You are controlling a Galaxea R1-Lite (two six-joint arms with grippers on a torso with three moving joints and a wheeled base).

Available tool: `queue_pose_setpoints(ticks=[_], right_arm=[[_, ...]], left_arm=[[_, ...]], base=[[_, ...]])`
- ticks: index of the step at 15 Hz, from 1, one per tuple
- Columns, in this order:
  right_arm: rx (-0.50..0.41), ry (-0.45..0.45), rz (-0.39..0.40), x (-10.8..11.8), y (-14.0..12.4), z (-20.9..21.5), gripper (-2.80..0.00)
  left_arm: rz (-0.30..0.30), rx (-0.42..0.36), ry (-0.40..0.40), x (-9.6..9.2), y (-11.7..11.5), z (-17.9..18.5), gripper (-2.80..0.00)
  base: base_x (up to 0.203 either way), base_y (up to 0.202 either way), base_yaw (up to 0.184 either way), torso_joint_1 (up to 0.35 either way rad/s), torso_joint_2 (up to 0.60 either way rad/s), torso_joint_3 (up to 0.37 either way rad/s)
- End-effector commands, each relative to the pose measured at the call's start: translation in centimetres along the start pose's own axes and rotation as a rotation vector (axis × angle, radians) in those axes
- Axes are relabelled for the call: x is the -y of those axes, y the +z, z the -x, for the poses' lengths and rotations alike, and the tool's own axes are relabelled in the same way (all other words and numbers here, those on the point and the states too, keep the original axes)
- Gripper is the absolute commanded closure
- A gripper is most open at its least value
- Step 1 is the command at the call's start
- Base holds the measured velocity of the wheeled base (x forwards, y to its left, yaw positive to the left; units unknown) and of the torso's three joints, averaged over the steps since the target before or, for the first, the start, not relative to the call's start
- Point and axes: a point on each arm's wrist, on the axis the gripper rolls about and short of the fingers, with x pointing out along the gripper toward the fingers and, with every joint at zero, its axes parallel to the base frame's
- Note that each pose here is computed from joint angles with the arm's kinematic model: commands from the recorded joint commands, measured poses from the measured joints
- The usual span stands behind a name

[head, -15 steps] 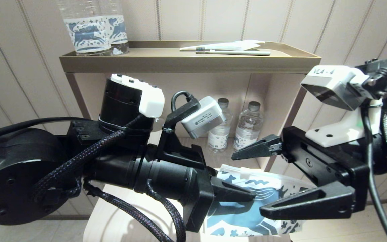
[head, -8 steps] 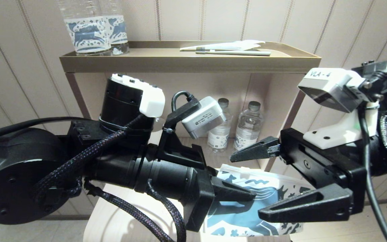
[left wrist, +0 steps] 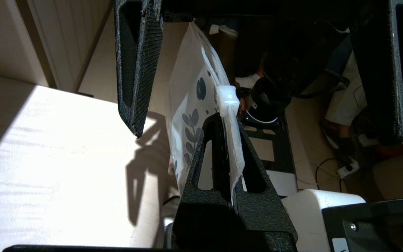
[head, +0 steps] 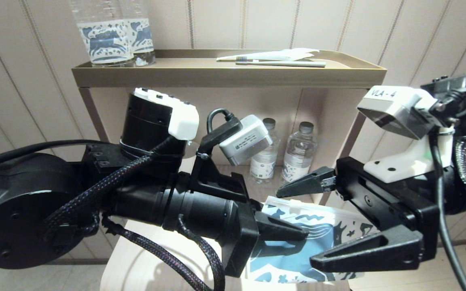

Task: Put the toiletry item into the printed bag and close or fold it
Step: Close the strorage bag and place it on the desk

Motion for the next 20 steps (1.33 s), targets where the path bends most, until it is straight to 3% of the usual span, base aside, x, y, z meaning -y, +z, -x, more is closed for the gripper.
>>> queue_pose_setpoints(ticks=[1, 5, 6, 20], right_arm=[[0.001, 0.006, 0.003, -0.01, -0.01, -0.01, -2.80], [0.000, 0.006, 0.003, -0.01, -0.04, -0.02, -2.80], [0.001, 0.005, 0.005, -0.04, -0.05, 0.00, 0.00], [0.007, 0.008, 0.021, -0.13, -0.30, 0.02, 0.00]], left_arm=[[-0.002, 0.002, -0.003, 0.01, 0.04, 0.00, 0.00], [-0.002, 0.002, -0.002, 0.01, 0.04, 0.00, 0.00], [-0.001, 0.001, -0.002, -0.02, 0.01, -0.04, 0.00], [-0.004, 0.004, -0.001, 0.17, 0.08, 0.19, 0.00]], base=[[0.000, 0.000, 0.000, 0.000, 0.00, 0.000], [0.000, 0.000, 0.000, 0.000, 0.00, 0.000], [0.000, 0.000, 0.000, 0.000, 0.00, 0.000], [0.000, 0.000, 0.000, 0.000, 0.00, 0.000]])
